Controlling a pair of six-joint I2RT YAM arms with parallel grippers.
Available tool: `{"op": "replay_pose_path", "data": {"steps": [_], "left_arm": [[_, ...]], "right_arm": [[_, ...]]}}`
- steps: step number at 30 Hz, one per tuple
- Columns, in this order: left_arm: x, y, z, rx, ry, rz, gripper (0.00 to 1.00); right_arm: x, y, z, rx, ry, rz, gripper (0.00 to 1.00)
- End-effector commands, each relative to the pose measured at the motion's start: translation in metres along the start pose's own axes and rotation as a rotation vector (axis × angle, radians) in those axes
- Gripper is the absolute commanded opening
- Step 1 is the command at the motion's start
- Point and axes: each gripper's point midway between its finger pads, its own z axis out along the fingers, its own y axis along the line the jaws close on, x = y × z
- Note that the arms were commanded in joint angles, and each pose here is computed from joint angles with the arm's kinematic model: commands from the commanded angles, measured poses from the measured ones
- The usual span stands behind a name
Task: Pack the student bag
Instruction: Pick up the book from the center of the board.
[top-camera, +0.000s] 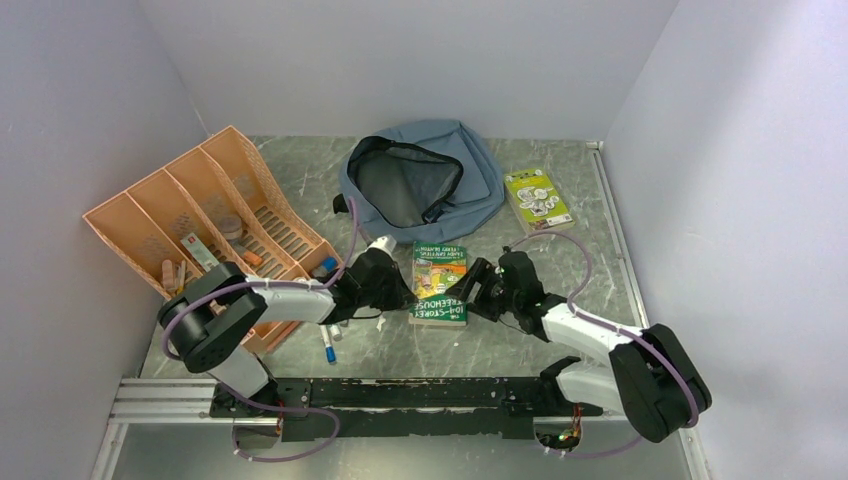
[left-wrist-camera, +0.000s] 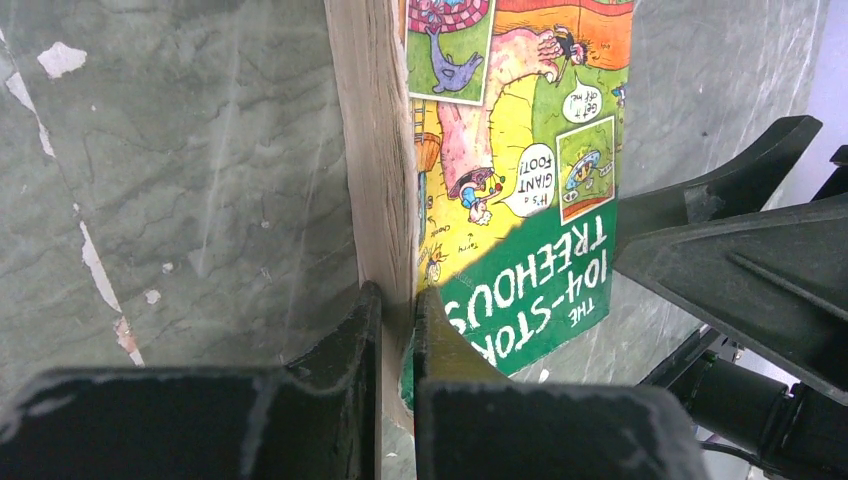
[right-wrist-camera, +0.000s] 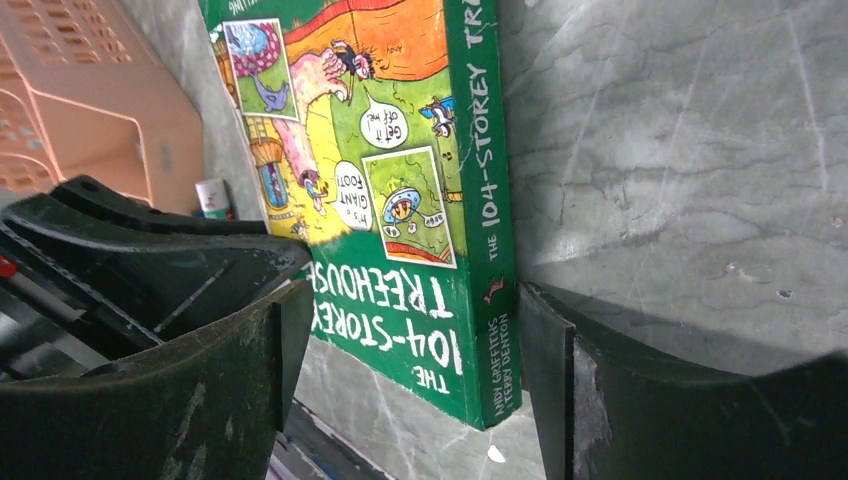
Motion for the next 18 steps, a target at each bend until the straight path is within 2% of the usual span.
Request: {"op": "replay_pose_path", "data": {"steps": [1, 6, 9, 18], "left_arm": [[0.072, 0.112, -0.011, -0.388, 0.233, 0.06, 0.05], [0.079, 0.128, -0.009, -0.424, 0.248, 0.067, 0.05], [0.086, 0.134, -0.006, -0.431, 0.28, 0.074, 0.05], [0.094, 0.136, 0.003, -0.403, 0.326, 0.127, 0.06]], "right_arm": [[0.023, -0.033, 0.002, 0.078, 0.06, 0.114, 0.79], [0.03, -0.043, 0.003, 0.039, 0.09, 0.211, 0.79], [0.03, -0.036, 0.002, -0.063, 0.107, 0.245, 0.78], [0.025, 0.013, -0.004, -0.351, 0.175, 0.128, 0.73]]}}
